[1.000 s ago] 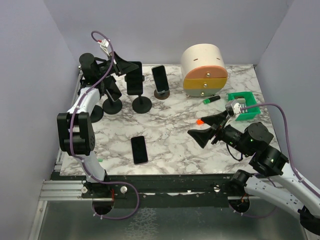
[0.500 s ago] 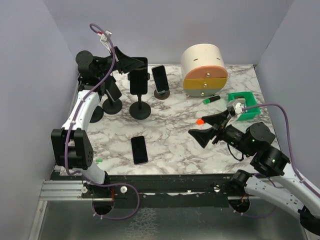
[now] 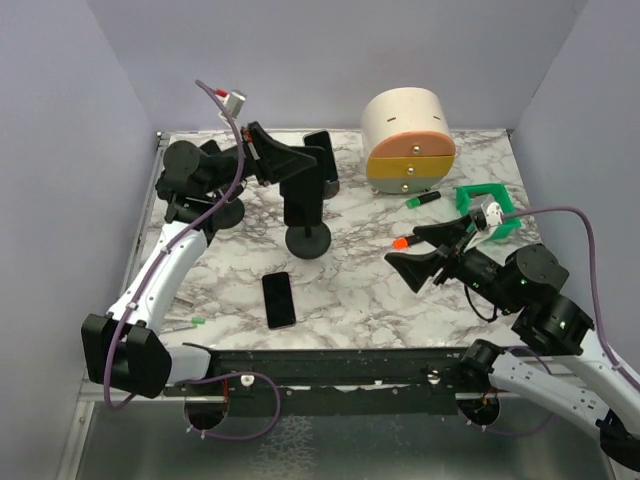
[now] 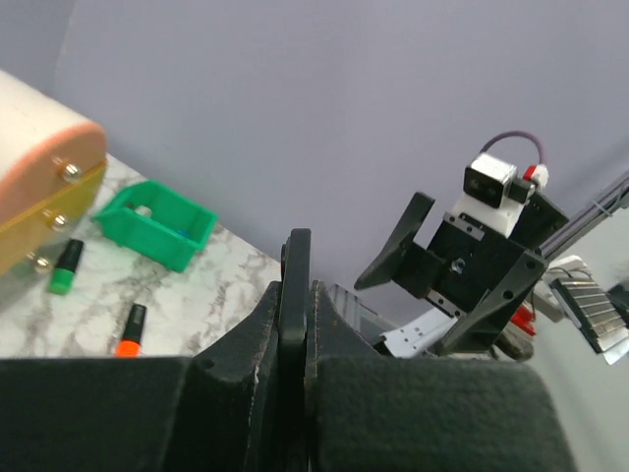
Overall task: Remove the phone from the phone stand
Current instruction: Pick up the phone stand with the phone at the center of the board, then place the phone stand with the phone at the center of the board.
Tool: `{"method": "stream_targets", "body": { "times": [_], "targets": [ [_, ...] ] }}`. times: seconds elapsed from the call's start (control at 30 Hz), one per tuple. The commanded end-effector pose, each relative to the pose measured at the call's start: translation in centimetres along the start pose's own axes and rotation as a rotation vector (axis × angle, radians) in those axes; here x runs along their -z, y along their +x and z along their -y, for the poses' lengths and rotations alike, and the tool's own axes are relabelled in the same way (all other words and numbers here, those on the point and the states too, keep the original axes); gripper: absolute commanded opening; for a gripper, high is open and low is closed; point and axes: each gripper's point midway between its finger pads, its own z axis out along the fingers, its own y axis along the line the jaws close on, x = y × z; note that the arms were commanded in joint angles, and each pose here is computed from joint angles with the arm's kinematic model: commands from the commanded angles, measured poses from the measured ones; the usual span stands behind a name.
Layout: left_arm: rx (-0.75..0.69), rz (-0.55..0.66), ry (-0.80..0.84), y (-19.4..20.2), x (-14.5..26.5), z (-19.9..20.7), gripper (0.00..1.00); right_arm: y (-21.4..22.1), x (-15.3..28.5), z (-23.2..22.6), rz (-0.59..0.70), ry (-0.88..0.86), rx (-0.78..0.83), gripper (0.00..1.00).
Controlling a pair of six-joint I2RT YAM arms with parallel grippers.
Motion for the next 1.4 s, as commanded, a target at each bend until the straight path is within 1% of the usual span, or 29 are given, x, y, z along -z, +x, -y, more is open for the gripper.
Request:
{"method": "stream_targets", "body": {
  "times": [0.0, 0.13, 0.37, 0.53, 0.63, 0.73, 0.93, 1.17, 1.37],
  "targets": [
    [-0.015, 0.078, 0.032, 0.9, -1.8, 2.6, 0.00, -2.0, 1.2, 1.2, 0.038, 0.083, 0.036, 1.00],
    [0.012, 0.070, 0.041, 3.3, -3.3, 3.3, 0.00, -3.0, 2.1, 2.0, 0.065, 0.136, 0.049, 1.00],
    [0.041, 0.080, 0.008, 6.3, -5.4, 3.1, 0.00, -3.6, 3.4, 3.1, 0.084, 0.202, 0.053, 1.00],
    [0.051, 0.109, -0.049, 8.1, -6.7, 2.4, 0.00, -2.9, 3.8, 3.7, 0.077, 0.233, 0.040, 1.00],
    [0.064, 0.116, -0.080, 9.4, -7.6, 2.1, 0.00, -2.2, 3.8, 4.7, 0.065, 0.281, 0.028, 1.00],
    [0.083, 0.103, -0.079, 10.5, -8.6, 2.3, 0.00, -1.6, 3.7, 5.3, 0.058, 0.314, 0.017, 1.00],
    [0.084, 0.064, -0.066, 12.6, -10.5, 2.6, 0.00, -0.7, 3.2, 5.4, 0.045, 0.310, 0.003, 1.00],
    [0.052, 0.065, -0.059, 13.4, -10.5, 2.3, 0.00, -0.3, 3.3, 5.5, 0.043, 0.312, 0.006, 1.00],
    [-0.023, 0.105, -0.014, 11.4, -10.3, 3.9, 0.00, -0.5, 3.1, 5.3, 0.045, 0.304, 0.011, 1.00]
  ]
}}
